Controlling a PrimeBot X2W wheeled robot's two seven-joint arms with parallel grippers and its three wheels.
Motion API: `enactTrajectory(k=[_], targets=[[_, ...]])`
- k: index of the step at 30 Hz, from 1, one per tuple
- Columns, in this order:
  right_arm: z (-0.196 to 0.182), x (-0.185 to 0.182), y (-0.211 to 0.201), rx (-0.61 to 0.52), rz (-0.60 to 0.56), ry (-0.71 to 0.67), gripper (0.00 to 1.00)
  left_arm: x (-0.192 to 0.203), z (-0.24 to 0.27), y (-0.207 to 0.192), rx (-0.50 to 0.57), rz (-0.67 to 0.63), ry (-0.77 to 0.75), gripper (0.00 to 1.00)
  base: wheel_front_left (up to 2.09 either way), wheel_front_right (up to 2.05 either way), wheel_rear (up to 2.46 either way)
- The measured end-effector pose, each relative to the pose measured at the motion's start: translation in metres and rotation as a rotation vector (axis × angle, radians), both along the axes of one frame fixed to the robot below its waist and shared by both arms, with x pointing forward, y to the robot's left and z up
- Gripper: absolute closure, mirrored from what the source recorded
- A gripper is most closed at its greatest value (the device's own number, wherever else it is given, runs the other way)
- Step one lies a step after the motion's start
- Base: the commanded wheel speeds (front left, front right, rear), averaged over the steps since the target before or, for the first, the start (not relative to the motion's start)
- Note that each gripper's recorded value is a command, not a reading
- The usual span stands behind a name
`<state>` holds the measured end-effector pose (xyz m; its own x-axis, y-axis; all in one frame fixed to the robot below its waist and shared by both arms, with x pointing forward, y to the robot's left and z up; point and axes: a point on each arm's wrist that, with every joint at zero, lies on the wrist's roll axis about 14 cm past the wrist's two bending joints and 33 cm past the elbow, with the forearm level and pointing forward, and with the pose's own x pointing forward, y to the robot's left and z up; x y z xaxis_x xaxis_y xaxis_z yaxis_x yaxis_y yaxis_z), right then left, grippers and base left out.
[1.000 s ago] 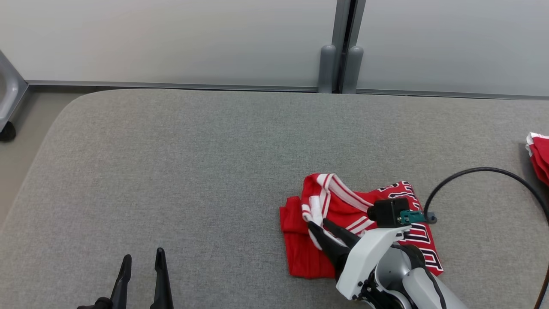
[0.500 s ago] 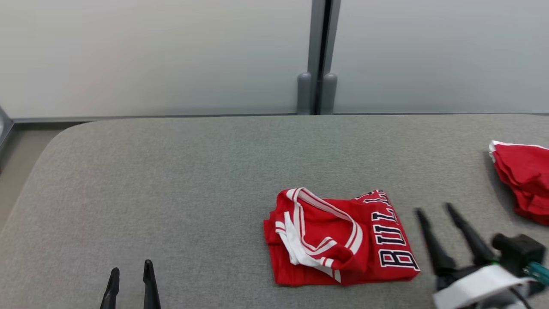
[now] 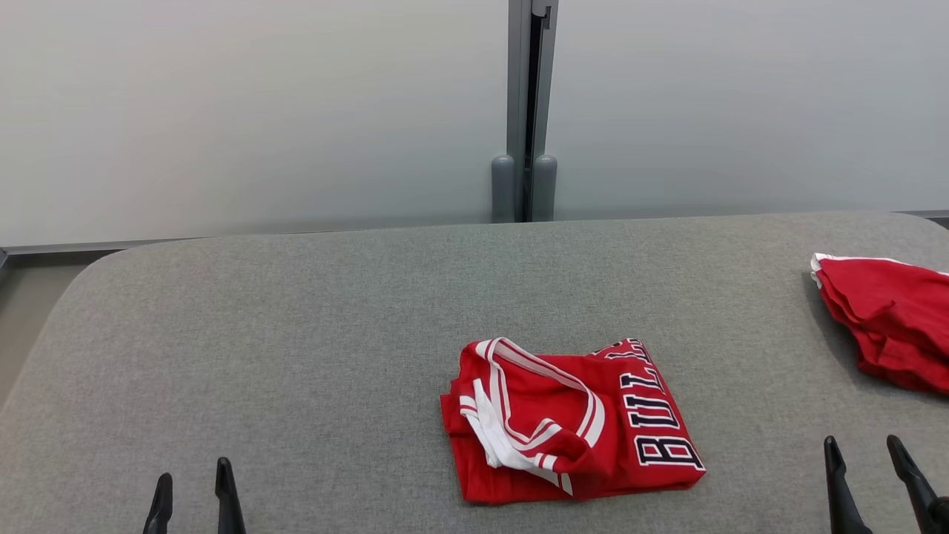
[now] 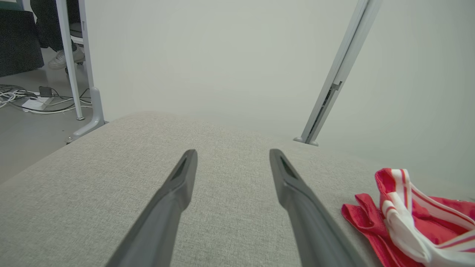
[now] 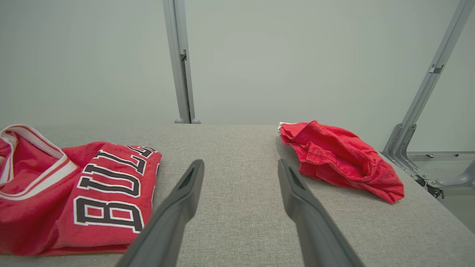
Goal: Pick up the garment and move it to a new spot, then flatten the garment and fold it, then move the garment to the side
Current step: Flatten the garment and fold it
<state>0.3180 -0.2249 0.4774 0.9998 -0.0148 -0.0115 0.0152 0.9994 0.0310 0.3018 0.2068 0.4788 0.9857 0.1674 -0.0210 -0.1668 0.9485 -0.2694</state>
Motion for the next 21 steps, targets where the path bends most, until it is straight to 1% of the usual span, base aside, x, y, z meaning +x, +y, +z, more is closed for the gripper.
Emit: enactTrajectory(k=[5,10,11,12,13,21], targets=[[-0.001,0.0,0.007,0.017,0.0,-0.001,0.0,-0.003,-0.003,0.006,0.005,0.016,0.01,0.0,0.0,0.0,0.0],[0.021,0.02,0.033,0.019,0.081,-0.07,0.0,-0.003,-0.003,0.007,0.01,0.016,0.012,0.0,0.0,0.0,0.0],[0.024,0.025,0.041,0.021,0.104,-0.079,0.55,-0.003,-0.002,0.006,0.01,0.014,0.008,0.0,0.0,0.0,0.0],[0.024,0.029,0.05,0.022,0.133,-0.078,0.87,-0.002,-0.001,0.007,0.01,0.015,0.005,0.0,0.0,0.0,0.0],[0.021,0.033,0.061,0.022,0.166,-0.068,1.0,-0.001,-0.001,0.006,0.009,0.015,0.003,0.0,0.0,0.0,0.0],[-0.003,0.06,0.149,-0.025,0.419,0.02,1.0,-0.003,-0.007,0.008,0.011,0.025,0.027,0.0,0.0,0.0,0.0]])
